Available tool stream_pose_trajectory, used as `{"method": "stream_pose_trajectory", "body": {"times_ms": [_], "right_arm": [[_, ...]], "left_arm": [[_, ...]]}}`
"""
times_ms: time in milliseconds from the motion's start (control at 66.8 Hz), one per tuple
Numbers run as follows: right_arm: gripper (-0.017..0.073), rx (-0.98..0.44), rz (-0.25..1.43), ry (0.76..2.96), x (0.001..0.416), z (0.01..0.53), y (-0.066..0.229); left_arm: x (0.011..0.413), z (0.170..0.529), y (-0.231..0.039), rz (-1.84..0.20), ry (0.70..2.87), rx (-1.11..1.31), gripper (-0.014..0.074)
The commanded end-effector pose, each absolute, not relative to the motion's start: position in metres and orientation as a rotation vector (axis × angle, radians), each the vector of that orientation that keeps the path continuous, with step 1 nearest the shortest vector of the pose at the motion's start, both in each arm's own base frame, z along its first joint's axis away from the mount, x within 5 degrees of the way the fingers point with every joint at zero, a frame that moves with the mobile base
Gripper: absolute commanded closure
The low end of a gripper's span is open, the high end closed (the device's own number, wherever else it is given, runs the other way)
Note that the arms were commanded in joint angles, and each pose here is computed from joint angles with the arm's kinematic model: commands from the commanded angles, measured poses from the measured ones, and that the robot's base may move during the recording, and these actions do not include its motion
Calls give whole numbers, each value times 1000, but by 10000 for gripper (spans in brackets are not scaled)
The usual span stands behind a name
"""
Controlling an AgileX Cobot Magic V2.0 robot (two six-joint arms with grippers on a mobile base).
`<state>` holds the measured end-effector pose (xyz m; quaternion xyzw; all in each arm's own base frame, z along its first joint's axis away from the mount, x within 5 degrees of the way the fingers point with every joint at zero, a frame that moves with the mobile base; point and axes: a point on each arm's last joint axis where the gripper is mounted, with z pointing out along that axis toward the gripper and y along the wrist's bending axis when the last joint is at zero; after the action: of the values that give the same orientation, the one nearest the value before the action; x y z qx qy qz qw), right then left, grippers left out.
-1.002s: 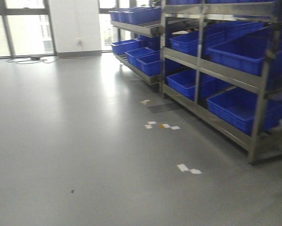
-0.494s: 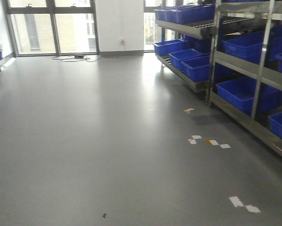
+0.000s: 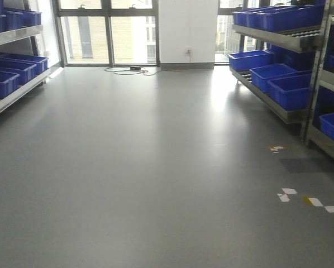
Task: Move white bin to right shelf second layer
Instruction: 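Drive past the crate carts toward the windows, then drive across the room and turn toward the roller shelf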
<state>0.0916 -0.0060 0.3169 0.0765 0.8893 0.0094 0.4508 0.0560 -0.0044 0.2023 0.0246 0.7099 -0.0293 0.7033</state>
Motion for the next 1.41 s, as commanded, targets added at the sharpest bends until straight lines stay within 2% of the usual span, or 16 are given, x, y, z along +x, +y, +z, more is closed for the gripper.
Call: {"method": "stream_pose_trajectory", "body": {"times_ms": [0,1391], "right_arm": [[511,184,29,2083,95,333,-6],[511,184,29,2083,95,333,-6]], "left_arm": [[56,199,-4,-74,1512,45,509],[56,199,-4,-74,1512,45,509]]}}
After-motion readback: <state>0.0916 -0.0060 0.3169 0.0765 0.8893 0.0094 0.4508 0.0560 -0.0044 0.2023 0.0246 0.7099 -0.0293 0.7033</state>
